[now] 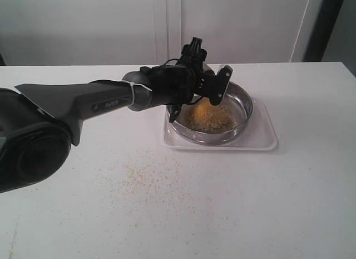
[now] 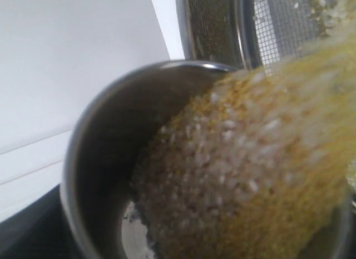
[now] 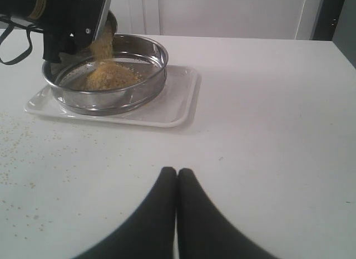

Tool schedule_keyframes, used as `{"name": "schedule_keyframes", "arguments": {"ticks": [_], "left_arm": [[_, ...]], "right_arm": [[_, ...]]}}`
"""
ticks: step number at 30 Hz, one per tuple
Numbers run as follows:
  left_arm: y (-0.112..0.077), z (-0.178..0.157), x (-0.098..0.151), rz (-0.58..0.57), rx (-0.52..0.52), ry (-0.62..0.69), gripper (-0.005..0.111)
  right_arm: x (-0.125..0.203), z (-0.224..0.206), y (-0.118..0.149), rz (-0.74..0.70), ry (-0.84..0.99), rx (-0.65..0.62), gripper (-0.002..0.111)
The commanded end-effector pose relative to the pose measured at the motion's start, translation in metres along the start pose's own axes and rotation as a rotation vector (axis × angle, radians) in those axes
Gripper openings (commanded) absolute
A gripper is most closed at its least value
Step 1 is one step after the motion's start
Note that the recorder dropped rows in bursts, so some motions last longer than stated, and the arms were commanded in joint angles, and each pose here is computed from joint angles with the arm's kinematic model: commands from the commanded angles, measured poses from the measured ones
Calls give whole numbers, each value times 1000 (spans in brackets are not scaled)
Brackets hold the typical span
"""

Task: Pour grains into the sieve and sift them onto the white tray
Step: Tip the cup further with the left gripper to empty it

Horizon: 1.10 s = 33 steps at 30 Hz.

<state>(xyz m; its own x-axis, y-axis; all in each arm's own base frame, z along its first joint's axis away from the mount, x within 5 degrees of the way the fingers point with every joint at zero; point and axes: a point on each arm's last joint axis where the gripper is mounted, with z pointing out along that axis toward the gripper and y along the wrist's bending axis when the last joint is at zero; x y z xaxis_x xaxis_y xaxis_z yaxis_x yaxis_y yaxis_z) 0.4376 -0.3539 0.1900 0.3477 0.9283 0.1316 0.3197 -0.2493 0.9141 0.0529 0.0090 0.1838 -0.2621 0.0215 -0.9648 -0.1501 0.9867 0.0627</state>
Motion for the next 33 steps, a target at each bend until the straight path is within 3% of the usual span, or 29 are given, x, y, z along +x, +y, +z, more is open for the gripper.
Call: {"name": "schedule_keyframes", "arguments": {"ticks": [1, 17, 28, 33], "left_arm": [[11, -6, 0, 66, -33, 21, 0], [11, -8, -6, 199, -35, 17, 0], [12, -8, -7, 352, -48, 14, 0], [12, -8, -6, 359, -49, 23, 0]], "right_arm": [[2, 0, -1, -4, -3, 10, 0], [2, 0, -1, -4, -3, 10, 0], [2, 0, -1, -4, -3, 10, 0], [2, 0, -1, -4, -3, 10, 0]]}}
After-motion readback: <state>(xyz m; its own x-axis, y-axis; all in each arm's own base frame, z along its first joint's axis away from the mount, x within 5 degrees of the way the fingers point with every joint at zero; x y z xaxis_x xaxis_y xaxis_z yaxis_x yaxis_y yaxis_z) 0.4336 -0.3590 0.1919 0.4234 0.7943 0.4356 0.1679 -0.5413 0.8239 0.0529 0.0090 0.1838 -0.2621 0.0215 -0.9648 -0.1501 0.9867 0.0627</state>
